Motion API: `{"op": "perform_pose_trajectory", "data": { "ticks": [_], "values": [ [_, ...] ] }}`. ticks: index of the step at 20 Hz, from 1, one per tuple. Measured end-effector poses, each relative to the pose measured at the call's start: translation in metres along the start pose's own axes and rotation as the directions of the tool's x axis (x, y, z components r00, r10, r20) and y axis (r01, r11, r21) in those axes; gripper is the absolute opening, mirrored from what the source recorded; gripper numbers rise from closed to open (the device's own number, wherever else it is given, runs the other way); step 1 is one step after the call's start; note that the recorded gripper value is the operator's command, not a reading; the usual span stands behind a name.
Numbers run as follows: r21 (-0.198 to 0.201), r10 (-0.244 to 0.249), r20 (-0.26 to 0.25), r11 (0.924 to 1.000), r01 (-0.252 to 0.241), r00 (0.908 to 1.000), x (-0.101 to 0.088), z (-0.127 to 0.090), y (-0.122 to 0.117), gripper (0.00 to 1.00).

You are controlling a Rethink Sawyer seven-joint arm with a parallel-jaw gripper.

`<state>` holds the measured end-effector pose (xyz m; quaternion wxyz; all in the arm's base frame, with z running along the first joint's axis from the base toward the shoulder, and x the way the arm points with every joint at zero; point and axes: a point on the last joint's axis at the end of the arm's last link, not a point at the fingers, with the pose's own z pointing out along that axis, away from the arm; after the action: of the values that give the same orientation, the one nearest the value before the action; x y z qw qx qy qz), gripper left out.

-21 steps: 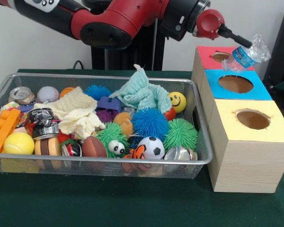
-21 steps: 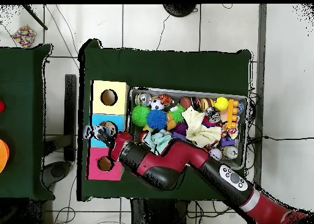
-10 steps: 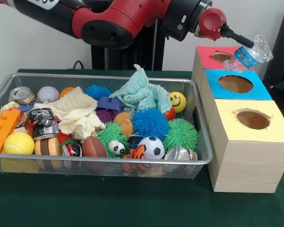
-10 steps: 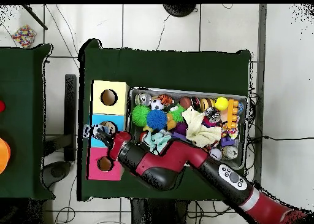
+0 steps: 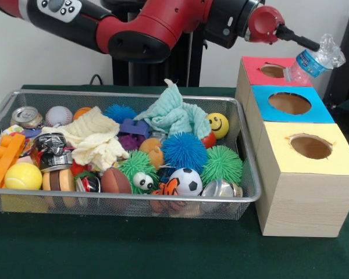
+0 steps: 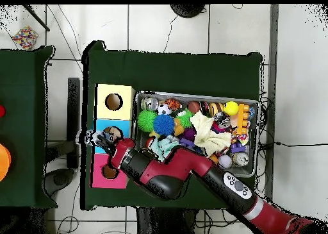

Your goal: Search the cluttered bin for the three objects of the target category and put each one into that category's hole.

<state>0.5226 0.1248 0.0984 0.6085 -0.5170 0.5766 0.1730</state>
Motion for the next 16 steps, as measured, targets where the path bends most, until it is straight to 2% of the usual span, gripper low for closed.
{"op": "perform_pose_trajectory", "data": {
  "ticks": [4, 9, 10, 13, 14, 16],
  "values": [
    [-0.005, -0.013, -0.005, 0.9999, 0.013, 0.9999, 0.0001, 0.0009, 0.0003, 0.00],
    [-0.002, -0.092, -0.018, 0.9957, 0.092, 0.9956, 0.0017, 0.0038, 0.0012, 0.00],
    [0.003, -0.143, -0.023, 0.9897, 0.143, 0.9894, 0.0026, 0.0057, 0.0023, 0.00],
    [0.008, -0.197, -0.026, 0.9803, 0.197, 0.9801, 0.0036, 0.0076, 0.0036, 0.00],
    [0.013, -0.231, -0.026, 0.9728, 0.231, 0.9726, 0.0039, 0.0085, 0.0040, 0.00],
    [0.020, -0.266, -0.025, 0.9638, 0.266, 0.9638, 0.0039, 0.0092, 0.0036, 0.00]
  ]
}}
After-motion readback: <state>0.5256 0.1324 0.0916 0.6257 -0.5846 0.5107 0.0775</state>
